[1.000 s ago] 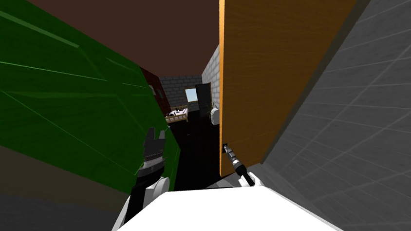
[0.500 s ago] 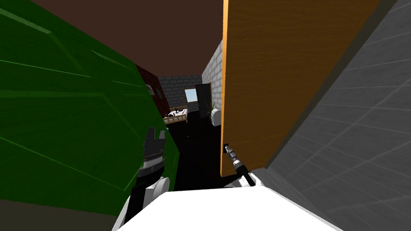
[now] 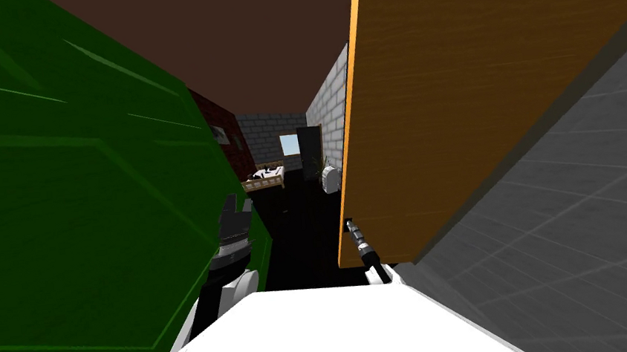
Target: Push the door open
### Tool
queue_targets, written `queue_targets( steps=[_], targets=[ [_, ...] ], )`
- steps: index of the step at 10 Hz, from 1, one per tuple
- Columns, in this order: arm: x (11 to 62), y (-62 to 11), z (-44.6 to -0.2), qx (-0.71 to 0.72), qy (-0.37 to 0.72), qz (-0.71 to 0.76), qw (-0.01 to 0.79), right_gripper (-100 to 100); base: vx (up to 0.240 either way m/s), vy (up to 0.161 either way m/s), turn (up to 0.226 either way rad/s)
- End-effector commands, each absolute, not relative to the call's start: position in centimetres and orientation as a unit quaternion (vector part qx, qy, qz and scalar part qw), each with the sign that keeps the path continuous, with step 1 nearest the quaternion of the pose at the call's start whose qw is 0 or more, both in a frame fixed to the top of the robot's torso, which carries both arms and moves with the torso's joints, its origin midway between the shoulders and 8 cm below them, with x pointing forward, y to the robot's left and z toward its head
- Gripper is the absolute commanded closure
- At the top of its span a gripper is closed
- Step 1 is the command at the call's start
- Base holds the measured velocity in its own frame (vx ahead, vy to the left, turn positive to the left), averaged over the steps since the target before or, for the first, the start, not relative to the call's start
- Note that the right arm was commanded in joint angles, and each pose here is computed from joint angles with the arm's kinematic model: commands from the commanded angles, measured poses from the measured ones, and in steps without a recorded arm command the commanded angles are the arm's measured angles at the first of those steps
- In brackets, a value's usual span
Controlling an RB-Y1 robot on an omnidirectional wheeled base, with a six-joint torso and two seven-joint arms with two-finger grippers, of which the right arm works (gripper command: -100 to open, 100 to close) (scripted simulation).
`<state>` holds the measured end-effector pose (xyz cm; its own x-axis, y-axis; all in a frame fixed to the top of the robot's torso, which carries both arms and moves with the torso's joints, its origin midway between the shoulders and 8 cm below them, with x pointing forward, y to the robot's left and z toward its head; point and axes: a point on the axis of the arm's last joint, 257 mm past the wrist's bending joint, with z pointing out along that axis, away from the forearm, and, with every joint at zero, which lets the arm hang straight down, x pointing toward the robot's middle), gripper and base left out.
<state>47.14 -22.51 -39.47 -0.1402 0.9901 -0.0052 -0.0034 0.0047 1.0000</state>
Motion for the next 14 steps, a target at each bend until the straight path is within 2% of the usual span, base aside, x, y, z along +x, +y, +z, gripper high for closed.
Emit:
queue_targets(
  steps=[1,4,7,13,14],
  targets=[
    [47.7,-25.0,-39.1,0.470,0.524,0.522,0.482,100,0.178,0.086,-0.048],
    [47.7,-26.5,-39.1,0.481,0.515,0.511,0.491,100,0.162,0.095,-0.069],
    [47.8,-27.6,-39.0,0.488,0.507,0.504,0.500,100,0.042,0.009,-0.002],
    [47.7,-30.6,-39.0,0.511,0.485,0.483,0.520,100,0.152,0.094,-0.083],
    [47.7,-30.2,-39.1,0.510,0.488,0.485,0.516,-100,-0.059,0.071,-0.059]
  ],
)
